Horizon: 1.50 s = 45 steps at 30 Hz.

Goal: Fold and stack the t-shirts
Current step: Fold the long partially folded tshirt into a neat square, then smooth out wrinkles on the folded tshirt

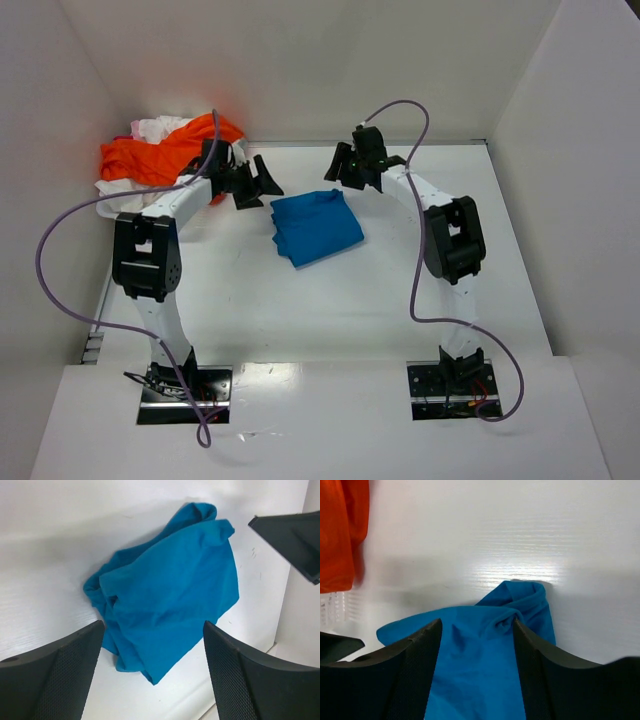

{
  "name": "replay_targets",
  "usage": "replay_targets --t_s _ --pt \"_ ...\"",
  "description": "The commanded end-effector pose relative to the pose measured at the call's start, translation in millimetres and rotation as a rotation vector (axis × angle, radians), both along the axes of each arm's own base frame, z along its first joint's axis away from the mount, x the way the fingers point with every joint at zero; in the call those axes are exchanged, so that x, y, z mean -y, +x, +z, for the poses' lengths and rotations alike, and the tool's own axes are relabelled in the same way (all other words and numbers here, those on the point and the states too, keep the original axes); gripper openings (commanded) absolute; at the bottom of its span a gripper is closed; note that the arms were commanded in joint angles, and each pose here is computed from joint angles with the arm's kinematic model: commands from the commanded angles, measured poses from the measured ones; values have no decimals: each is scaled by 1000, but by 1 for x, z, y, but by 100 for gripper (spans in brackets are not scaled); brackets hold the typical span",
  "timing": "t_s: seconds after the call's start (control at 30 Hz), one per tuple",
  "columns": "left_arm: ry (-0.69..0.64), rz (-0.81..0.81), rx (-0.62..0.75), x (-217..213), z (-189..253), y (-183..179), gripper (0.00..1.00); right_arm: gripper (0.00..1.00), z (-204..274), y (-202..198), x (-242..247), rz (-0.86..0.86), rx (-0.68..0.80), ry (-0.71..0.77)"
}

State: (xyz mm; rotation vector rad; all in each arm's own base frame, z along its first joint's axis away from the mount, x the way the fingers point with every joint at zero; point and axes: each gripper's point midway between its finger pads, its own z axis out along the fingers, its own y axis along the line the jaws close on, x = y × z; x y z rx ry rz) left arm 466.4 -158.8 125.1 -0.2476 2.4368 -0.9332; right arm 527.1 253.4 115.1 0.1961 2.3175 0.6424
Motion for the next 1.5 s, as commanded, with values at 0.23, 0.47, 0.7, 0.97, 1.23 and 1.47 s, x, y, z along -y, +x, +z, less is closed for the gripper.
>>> replay_targets --t_s 0.23,0.47,0.7,0.97,1.23,1.47 --pt "-20 -87 31 18 -6 -42 64 21 83 -14 7 25 166 76" --pt "-29 -138 -19 49 -26 -73 46 11 42 -38 4 70 78 58" --pt "-39 -163 -71 63 -47 -82 26 12 -1 -42 1 96 -5 40" --pt "-56 -193 -115 69 -57 -93 17 12 -42 -24 -10 110 -71 32" --pt "-59 -211 -177 71 -73 -108 17 12 -48 6 -22 99 -59 50" --pt "-54 -210 -208 70 -84 -112 17 13 -39 35 -26 88 -18 23"
